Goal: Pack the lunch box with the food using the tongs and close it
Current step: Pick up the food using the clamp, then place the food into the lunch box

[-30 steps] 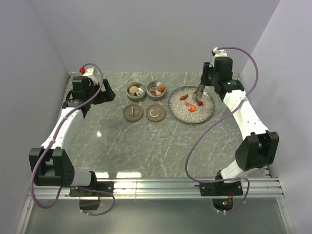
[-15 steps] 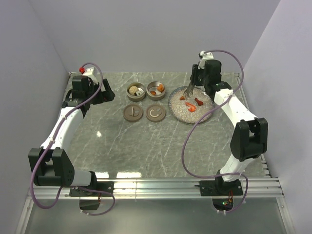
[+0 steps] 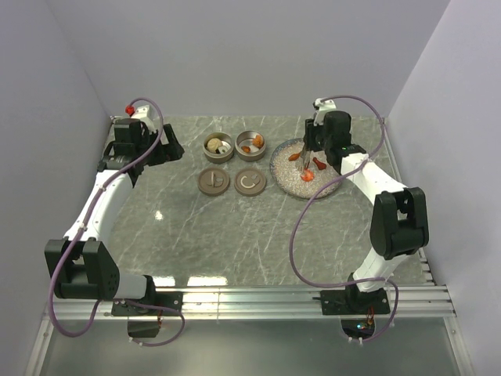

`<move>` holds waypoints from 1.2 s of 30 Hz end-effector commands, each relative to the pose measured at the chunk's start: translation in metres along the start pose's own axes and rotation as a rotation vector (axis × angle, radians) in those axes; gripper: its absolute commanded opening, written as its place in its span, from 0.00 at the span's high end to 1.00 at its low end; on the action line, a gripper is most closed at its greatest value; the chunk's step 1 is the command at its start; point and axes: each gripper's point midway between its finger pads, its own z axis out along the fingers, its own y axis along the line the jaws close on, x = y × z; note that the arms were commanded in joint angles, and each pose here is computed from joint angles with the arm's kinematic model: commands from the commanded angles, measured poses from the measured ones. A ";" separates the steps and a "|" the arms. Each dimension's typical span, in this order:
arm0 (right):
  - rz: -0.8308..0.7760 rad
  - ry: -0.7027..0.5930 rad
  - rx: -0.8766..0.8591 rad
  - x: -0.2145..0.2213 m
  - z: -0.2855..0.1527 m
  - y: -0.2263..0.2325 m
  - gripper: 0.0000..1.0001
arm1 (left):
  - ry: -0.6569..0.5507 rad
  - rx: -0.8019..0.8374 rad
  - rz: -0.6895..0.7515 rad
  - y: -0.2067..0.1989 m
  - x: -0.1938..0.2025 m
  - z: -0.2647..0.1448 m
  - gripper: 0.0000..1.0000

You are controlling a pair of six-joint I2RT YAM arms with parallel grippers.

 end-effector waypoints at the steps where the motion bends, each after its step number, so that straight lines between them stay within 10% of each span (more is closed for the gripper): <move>1: -0.045 -0.099 0.003 -0.023 -0.005 0.002 0.56 | -0.040 0.010 -0.004 -0.006 -0.019 -0.004 0.01; 14: -0.142 -0.084 0.029 -0.003 -0.010 0.016 0.74 | -0.034 0.019 -0.012 -0.008 -0.020 -0.001 0.01; 36: -0.040 -0.364 -0.084 -0.169 -0.022 0.118 0.76 | -0.031 0.050 -0.008 -0.011 -0.017 0.005 0.01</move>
